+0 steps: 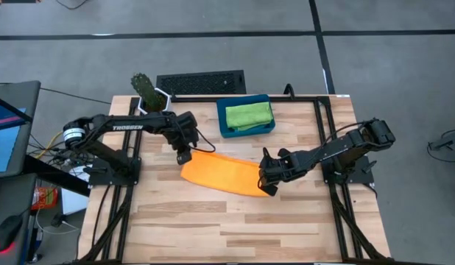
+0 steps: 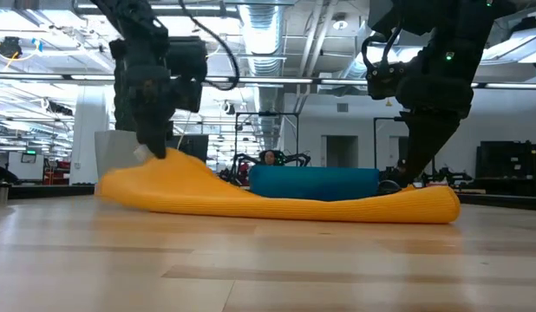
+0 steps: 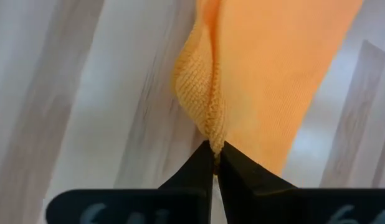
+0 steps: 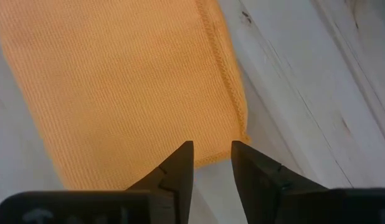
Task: Fold microfiber towels
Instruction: Fold the orange microfiber cloth
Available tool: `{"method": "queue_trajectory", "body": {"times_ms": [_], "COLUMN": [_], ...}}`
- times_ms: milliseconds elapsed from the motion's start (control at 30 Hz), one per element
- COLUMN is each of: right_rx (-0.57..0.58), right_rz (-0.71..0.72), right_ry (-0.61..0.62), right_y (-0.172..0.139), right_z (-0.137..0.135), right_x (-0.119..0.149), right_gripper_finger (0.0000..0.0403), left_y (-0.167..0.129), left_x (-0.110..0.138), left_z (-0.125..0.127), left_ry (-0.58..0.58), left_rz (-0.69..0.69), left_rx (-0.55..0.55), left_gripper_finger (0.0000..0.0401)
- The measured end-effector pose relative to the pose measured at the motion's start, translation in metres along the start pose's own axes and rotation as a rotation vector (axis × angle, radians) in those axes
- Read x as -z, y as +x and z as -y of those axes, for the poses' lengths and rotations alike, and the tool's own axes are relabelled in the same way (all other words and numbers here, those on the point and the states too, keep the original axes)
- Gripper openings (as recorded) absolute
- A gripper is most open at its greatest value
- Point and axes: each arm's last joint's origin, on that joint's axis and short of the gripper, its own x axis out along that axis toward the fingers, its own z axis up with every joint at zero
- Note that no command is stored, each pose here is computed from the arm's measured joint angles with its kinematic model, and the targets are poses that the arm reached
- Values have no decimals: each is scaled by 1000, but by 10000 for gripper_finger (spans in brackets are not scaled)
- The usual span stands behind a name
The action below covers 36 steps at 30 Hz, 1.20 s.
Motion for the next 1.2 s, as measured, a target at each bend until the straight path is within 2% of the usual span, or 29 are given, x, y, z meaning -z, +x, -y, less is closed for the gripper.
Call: {"method": "queue_trajectory", "body": {"times_ms": [133,300,467,567,667,800,900,967,1200], "right_rx": [0,-2,-20,-69,-155,-214,-185,-187,-315], "right_rz": [0,2,25,95,229,362,356,321,225], "right_ry": [0,1,9,18,26,106,157,177,178], "right_y": [0,0,0,0,-1,4,20,31,59], "right_z": [0,0,-2,-5,-8,0,10,16,14], "right_x": [0,0,-2,-11,-29,-55,-65,-69,-73], "right_gripper_finger": [131,131,131,131,131,131,131,131,131], "left_y": [-2,6,16,20,20,20,21,21,23], "left_x": [-3,4,12,15,15,14,15,15,13], "left_z": [5,9,9,9,9,9,12,14,19], "left_ry": [50,110,133,130,111,80,89,92,116], "left_rz": [-1,-42,-57,-55,-49,-45,-47,-47,-32], "left_rx": [-48,-82,-149,-151,-151,-144,-103,-121,-134], "left_gripper_finger": [5,3,22,32,31,24,31,44,91]}}
